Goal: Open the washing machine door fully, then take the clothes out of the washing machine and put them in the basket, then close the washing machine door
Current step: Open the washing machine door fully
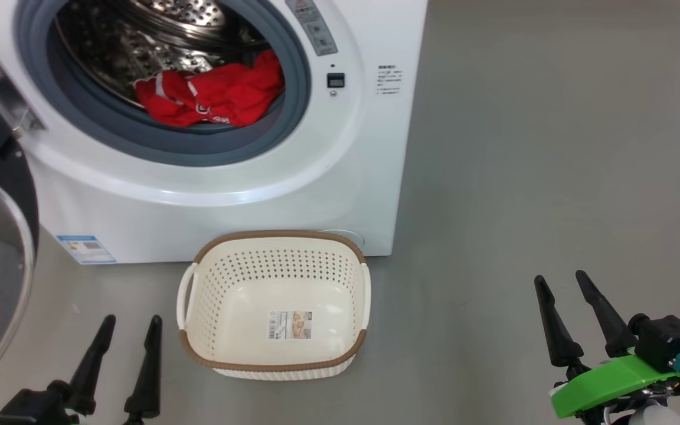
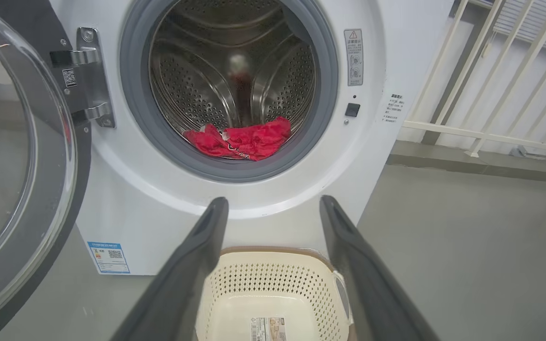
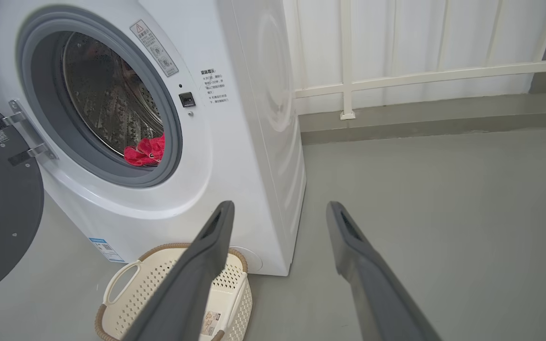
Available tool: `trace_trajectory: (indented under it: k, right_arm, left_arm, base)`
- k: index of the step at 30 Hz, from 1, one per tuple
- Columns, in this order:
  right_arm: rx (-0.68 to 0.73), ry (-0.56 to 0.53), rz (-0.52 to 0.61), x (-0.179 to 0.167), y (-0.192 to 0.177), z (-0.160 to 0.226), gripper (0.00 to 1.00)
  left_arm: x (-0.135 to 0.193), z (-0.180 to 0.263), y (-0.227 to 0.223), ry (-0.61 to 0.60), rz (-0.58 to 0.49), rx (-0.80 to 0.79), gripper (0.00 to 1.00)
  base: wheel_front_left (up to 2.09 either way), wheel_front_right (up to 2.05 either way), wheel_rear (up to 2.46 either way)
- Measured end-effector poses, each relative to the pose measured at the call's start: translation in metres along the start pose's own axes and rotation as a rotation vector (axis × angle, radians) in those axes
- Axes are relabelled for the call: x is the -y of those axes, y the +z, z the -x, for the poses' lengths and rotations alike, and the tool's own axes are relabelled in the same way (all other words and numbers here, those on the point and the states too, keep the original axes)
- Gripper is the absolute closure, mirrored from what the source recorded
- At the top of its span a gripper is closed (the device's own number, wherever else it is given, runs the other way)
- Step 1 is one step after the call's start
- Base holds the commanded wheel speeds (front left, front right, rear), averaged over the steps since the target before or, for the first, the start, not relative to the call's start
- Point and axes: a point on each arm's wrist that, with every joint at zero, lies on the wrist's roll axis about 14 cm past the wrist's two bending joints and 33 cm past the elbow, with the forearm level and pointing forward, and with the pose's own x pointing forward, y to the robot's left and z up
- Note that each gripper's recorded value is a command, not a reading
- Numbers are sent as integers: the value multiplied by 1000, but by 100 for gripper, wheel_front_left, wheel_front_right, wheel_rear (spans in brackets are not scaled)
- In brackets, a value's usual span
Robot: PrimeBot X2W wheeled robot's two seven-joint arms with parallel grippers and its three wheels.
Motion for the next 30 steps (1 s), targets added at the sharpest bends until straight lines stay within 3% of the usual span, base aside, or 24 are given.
trace_trajectory:
  k: [13,30]
  right_arm:
    - [18,-84,-10,24,4,20,0]
    - [16,-84,-15,22,2,17,0]
  left_arm:
    - [26,-8,-7,-81,10,-17,0]
    - [23,-8,-9,-77,5,-26,0]
  base:
    - [0,0,0]
    - [0,0,0]
